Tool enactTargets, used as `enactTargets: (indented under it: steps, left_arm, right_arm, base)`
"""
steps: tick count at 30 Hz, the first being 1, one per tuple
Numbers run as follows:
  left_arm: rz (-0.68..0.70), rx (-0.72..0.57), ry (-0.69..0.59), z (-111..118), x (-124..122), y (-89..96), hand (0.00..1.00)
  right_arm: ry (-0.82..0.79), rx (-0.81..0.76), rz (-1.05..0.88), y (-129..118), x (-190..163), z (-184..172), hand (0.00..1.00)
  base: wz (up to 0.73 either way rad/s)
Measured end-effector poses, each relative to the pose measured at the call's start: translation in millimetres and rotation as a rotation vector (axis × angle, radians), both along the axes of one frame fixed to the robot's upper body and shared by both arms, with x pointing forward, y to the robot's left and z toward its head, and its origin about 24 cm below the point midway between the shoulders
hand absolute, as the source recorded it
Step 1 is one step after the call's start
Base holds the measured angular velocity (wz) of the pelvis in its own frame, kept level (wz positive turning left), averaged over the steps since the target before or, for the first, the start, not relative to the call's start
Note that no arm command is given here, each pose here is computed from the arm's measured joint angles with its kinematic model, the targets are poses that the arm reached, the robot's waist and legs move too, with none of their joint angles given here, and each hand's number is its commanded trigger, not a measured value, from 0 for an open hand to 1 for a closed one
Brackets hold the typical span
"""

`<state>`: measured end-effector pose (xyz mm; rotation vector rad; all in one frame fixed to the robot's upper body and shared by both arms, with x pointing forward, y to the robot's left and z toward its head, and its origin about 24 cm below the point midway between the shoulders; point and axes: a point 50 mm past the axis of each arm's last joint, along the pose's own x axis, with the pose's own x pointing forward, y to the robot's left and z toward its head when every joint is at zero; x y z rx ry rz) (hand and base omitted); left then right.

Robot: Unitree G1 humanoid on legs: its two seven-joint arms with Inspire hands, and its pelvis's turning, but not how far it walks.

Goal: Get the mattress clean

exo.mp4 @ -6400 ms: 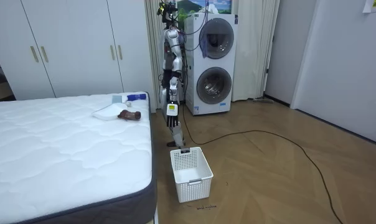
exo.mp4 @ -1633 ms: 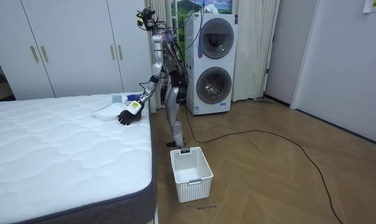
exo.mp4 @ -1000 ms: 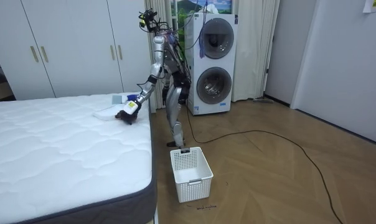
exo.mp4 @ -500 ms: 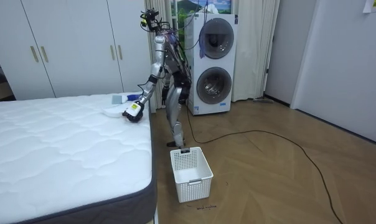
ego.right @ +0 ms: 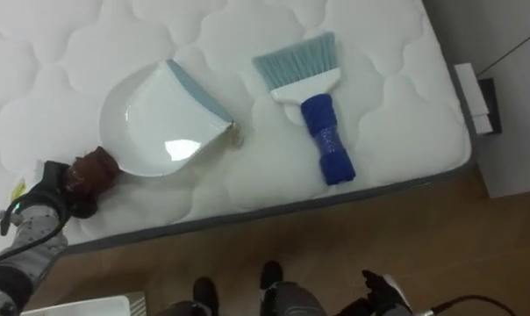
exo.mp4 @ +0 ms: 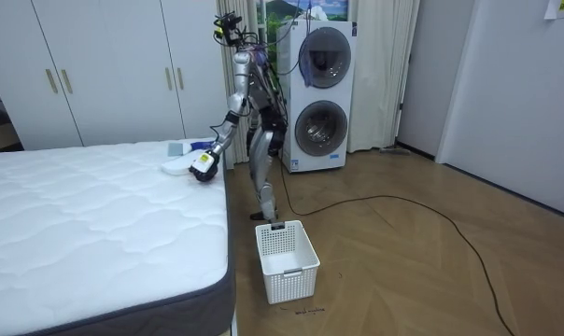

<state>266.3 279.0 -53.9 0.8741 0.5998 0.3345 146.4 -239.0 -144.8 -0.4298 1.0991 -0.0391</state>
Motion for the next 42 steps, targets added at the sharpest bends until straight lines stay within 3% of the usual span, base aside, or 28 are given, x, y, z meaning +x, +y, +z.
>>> enactTargets:
  steps: [9, 20, 29, 42]
  left_arm:
    - [0.02, 0.121, 0.098, -28, -48, 10.9, 1.0]
    - [-0.002, 0.268, 0.01, -21, -47, 12.0, 1.0]
    - [-0.032, 0.306, -0.013, -15, -43, 15.0, 1.0]
    - [-0.163, 0.464, -0.065, -11, -45, 11.0, 1.0]
  right_arm:
    - [-0.004, -0.057, -0.02, -25, -9, 5, 0.0]
    - [-0.053, -0.029, -0.129, -32, -4, 9, 0.0]
    - [-0.147, -0.002, -0.264, -39, 16, 19, 0.0]
    - [-0.487, -0.065, -0.378, -48, 74, 64, 0.0]
  base:
    - [0.02]
    - [-0.01]
    - [0.0]
    - [-0.04]
